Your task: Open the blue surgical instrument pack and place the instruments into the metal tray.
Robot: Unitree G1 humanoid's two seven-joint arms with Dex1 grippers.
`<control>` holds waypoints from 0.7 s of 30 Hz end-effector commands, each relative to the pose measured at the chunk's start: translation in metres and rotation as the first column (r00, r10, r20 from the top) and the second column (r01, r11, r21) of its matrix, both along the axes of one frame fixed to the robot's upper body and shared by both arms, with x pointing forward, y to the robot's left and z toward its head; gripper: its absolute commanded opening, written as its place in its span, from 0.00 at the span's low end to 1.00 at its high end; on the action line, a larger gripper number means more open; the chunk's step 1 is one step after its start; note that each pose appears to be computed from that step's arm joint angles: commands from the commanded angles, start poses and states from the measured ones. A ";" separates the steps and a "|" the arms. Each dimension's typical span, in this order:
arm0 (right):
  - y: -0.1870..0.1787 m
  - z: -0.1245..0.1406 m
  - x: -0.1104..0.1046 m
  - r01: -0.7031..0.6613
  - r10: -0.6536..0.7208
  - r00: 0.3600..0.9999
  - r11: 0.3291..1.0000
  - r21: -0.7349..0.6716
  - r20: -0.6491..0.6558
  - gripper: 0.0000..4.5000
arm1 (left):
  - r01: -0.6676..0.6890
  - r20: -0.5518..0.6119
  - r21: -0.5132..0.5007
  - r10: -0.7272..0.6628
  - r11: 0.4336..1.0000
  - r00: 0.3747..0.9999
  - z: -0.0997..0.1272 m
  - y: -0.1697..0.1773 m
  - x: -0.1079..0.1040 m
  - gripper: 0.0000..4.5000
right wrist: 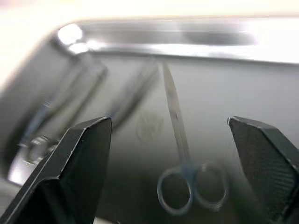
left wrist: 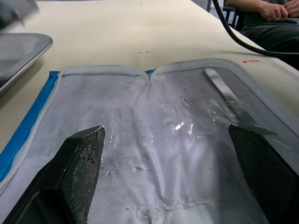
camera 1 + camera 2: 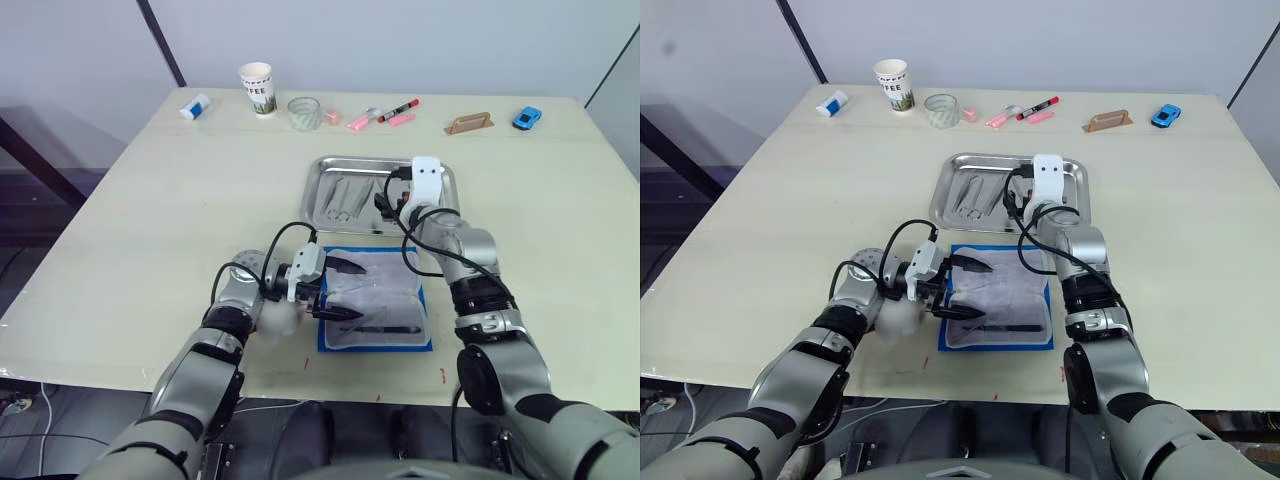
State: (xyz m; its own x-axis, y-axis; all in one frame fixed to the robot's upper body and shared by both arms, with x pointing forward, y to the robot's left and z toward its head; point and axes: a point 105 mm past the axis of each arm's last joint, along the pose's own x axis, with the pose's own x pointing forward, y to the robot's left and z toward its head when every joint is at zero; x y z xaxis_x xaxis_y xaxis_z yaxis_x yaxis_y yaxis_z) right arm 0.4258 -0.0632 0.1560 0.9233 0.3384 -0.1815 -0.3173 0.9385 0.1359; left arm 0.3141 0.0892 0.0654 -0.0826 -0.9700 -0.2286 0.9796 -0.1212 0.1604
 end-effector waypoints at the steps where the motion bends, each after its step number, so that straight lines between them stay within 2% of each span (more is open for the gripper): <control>1: 0.006 0.044 -0.023 -0.184 0.177 0.952 0.983 0.003 0.249 0.99 | 0.043 -0.101 0.071 -0.036 0.997 0.994 -0.028 0.003 -0.016 1.00; 6: 0.000 0.043 -0.059 -0.384 0.381 0.872 0.922 -0.051 0.308 0.99 | 0.042 -0.102 0.075 -0.035 0.996 0.994 -0.029 0.004 -0.017 1.00; 11: -0.019 0.011 -0.098 -0.568 0.594 0.783 0.804 -0.176 0.187 0.99 | 0.042 -0.101 0.081 -0.034 0.996 0.994 -0.030 0.004 -0.016 1.00; 13: -0.025 -0.001 -0.114 -0.640 0.672 0.731 0.735 -0.225 0.117 0.99 | 0.041 -0.098 0.084 -0.032 0.996 0.995 -0.029 0.005 -0.015 1.00; 17: -0.028 -0.013 -0.132 -0.720 0.754 0.655 0.643 -0.260 0.049 0.99 | 0.038 -0.097 0.089 -0.029 0.995 0.995 -0.029 0.006 -0.015 1.00; 21: -0.029 -0.029 -0.147 -0.792 0.826 0.562 0.522 -0.315 -0.044 0.99 | 0.038 -0.096 0.099 -0.028 0.994 0.995 -0.030 0.008 -0.014 1.00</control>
